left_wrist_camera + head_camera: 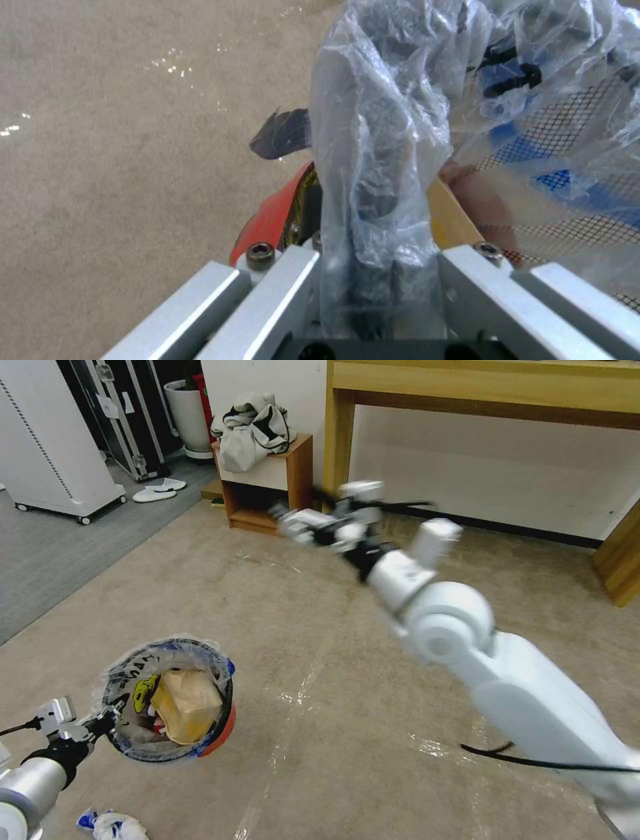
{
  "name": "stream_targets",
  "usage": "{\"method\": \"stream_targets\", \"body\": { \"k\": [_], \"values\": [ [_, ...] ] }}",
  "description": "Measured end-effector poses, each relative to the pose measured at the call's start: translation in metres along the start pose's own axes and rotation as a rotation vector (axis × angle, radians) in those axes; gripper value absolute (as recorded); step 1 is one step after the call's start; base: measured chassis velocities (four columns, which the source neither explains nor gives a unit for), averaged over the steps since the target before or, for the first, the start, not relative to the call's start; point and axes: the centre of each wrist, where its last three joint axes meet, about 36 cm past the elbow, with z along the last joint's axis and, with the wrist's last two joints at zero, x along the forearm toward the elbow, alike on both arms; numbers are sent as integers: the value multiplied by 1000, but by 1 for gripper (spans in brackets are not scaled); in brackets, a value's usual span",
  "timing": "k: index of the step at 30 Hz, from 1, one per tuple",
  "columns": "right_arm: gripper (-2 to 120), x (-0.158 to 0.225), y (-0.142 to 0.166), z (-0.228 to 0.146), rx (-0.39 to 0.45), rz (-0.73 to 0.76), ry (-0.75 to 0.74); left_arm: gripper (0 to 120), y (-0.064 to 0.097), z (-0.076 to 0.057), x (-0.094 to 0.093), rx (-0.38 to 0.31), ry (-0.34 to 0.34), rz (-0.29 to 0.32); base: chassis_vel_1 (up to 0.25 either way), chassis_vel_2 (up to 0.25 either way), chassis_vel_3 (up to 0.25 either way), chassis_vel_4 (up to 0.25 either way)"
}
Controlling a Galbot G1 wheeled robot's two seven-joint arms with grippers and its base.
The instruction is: Pick up the trash bin and place the garbage on the floor into it.
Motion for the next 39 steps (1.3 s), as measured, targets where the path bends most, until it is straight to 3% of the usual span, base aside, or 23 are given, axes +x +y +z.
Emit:
{"method": "stream_targets", "body": {
  "k": [6, 10, 13, 16, 18, 22, 24, 31, 35, 39],
  "values": [
    [100, 54, -40, -11, 112, 190, -150, 1, -4, 4, 4, -5, -10, -3, 0, 0, 0, 0],
    [100, 82, -56, -13, 196, 293, -221, 1, -7, 5, 8, 1, -19, -5, 0, 0, 0, 0],
    [100, 88, -57, -13, 214, 307, -232, 1, -7, 5, 8, 0, -20, -6, 0, 0, 0, 0],
    [100, 124, -66, -3, 342, 375, -282, 1, -8, 4, 7, -8, -20, -2, 0, 0, 0, 0],
    [100, 135, -68, 3, 372, 400, -284, 1, -8, 4, 7, -9, -19, 1, 0, 0, 0, 0],
    [100, 156, -66, 19, 383, 453, -280, 1, -8, 4, 6, -13, -20, 6, 0, 0, 0, 0],
    [99, 181, -58, 46, 368, 549, -267, 1, -9, 7, 5, -13, -17, 10, 0, 0, 0, 0],
    [98, 206, -42, 82, 400, 653, -257, 1, -7, 12, 4, -5, -14, 13, 0, 0, 0, 0],
    [98, 215, -33, 88, 447, 668, -226, 1, -6, 14, 3, -7, -18, 7, 0, 0, 0, 0],
    [98, 226, -30, 87, 544, 691, -182, 1, -6, 16, 2, -8, -26, 0, 0, 0, 0, 0]
  ]
}}
